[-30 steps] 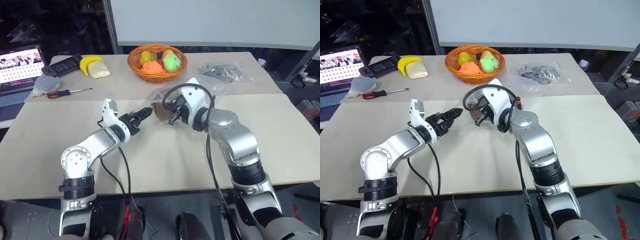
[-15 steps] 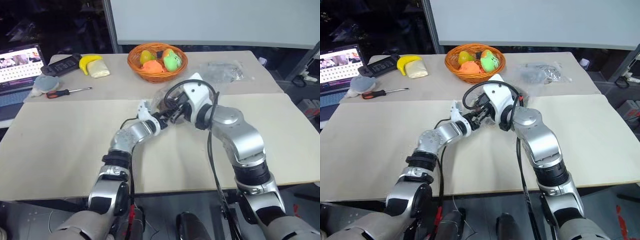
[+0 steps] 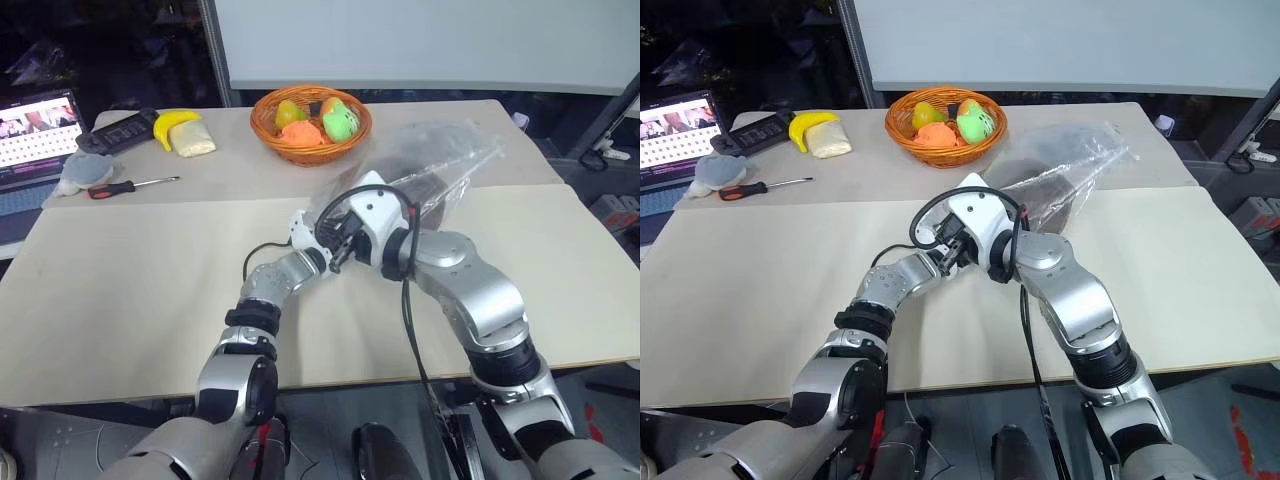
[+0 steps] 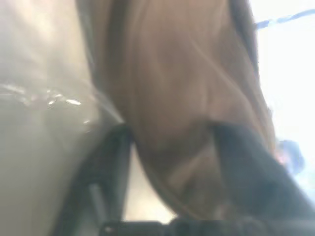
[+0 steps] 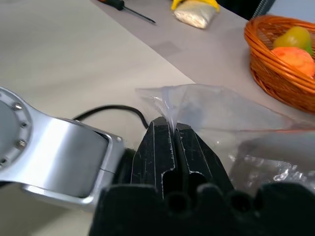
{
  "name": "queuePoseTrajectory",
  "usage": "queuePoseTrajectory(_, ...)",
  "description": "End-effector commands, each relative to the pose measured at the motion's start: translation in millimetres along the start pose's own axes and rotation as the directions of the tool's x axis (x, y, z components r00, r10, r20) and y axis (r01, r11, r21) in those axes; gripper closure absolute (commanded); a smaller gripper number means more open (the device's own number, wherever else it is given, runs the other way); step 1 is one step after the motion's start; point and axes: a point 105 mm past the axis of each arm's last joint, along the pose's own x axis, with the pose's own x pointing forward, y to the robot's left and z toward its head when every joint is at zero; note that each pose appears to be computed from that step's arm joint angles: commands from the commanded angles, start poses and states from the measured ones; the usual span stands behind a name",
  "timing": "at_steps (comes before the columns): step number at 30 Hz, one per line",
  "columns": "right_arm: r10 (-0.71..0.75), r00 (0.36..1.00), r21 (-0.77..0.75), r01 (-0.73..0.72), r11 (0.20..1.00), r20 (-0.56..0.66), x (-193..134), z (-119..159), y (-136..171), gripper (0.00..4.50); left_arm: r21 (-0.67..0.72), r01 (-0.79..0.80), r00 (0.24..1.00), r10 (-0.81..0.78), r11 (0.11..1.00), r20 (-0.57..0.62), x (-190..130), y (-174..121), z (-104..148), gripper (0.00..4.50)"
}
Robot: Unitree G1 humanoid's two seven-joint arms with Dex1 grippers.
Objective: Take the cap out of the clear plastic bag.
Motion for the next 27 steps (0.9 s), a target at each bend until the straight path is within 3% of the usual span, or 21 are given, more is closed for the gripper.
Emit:
queuePoseTrajectory(1, -0.039, 0.998, -0.037, 0.040, 0.999, 0.039, -2, 9, -8, 4.50, 0.044, 0.022, 1.000, -0.022, 0.999, 0.003, -16, -8, 2, 3.20)
queuePoseTrajectory(12, -0.060, 0.998, -0.051, 0.061, 0.997, 0.019, 3, 1, -10, 4.50, -0.056, 0.250, 0.961, -0.241, 0.967, 0.137, -84, -46, 19, 3.20)
queuePoseTrajectory(19, -0.059, 0.998, -0.053, 0.060, 0.997, 0.024, 4, 1, -11, 4.50, -0.026, 0.142, 0.988, -0.140, 0.990, 0.066, -68, -33, 8, 3.20)
queuePoseTrajectory(23, -0.067, 0.997, -0.055, 0.068, 0.996, 0.028, 4, 3, -13, 4.50, 0.046, 0.030, 0.998, -0.032, 0.999, 0.047, -52, -19, 10, 2.22)
queuePoseTrajectory(27, -0.069, 0.997, -0.058, 0.070, 0.996, 0.026, 3, 2, -14, 4.50, 0.065, -0.032, 0.999, 0.031, 0.997, 0.020, -40, -8, 10, 0.66)
